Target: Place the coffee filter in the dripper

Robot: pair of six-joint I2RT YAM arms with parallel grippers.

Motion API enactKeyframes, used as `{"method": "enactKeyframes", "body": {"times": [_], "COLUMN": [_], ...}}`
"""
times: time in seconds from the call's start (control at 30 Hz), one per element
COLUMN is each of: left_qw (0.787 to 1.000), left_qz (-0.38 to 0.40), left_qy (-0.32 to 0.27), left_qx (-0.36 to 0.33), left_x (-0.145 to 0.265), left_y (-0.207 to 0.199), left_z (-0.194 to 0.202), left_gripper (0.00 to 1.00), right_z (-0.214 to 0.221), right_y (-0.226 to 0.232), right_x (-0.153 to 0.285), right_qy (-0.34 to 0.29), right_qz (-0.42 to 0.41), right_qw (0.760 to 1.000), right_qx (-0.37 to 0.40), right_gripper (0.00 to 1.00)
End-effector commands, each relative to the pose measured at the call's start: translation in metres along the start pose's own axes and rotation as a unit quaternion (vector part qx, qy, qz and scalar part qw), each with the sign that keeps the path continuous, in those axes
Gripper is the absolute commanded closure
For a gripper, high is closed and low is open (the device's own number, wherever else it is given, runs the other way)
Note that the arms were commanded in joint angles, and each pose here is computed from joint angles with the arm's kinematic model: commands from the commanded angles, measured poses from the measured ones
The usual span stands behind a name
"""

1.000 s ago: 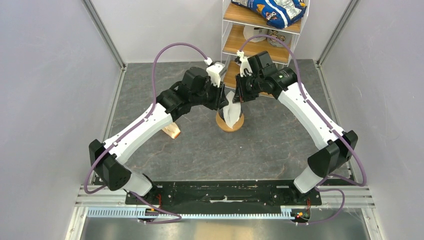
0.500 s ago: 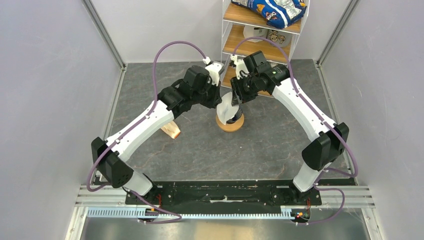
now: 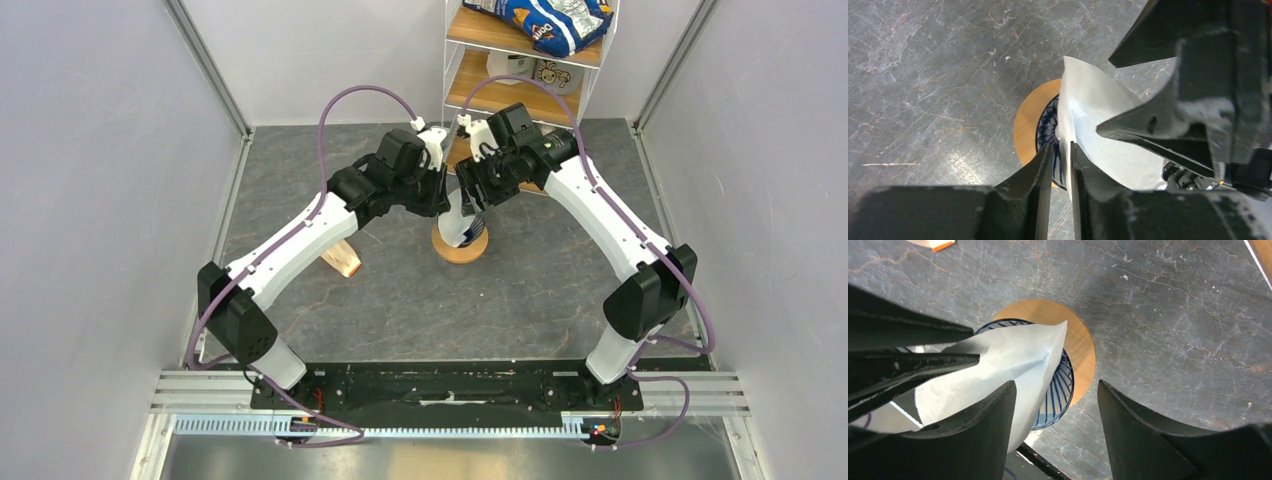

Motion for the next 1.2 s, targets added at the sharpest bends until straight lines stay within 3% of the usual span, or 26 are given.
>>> {"method": "enactKeyframes", "body": {"times": [0.0, 0.27, 0.53, 1.17], "left_qw": [1.0, 0.999, 1.0, 0.999], "left_qz": [0.007, 0.014, 0.017, -0.048], "left_qy": [-0.011, -0.047, -0.011, 0.015], "left_qx": [0.015, 0.005, 0.013, 0.012], "left_x": [0.002, 0.025, 0.009, -0.017], "left_y": [-0.003, 0.001, 0.006, 0.028], "left_z": [-0.013, -0.022, -0.004, 0.01], "left_gripper": [0.69, 0.49, 0.31, 0.3], "right_z": [0.001, 0.0, 0.007, 0.02], "right_y": [-0.002, -0.003, -0.011, -0.029], "right_x": [0.007, 0.018, -0.003, -0.031], "right_qy": [-0.004, -0.012, 0.012, 0.053], "right_qz": [0.003, 0.008, 0.003, 0.024], "right_qw": [0.999, 0.997, 0.999, 0.996], "right_qx": [0.033, 0.071, 0.05, 0.065], "right_gripper": [0.29, 0.21, 0.14, 0.13]}}
Point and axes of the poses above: each gripper's point midway between its finger pads, its own x axis back along the fingers, its own y axis along the line the jaws close on, z = x × y, the point moved 7 cm from there along x, back along the fingers, and after that the axes turned 1 degree about -x, right-handed, at the moved point
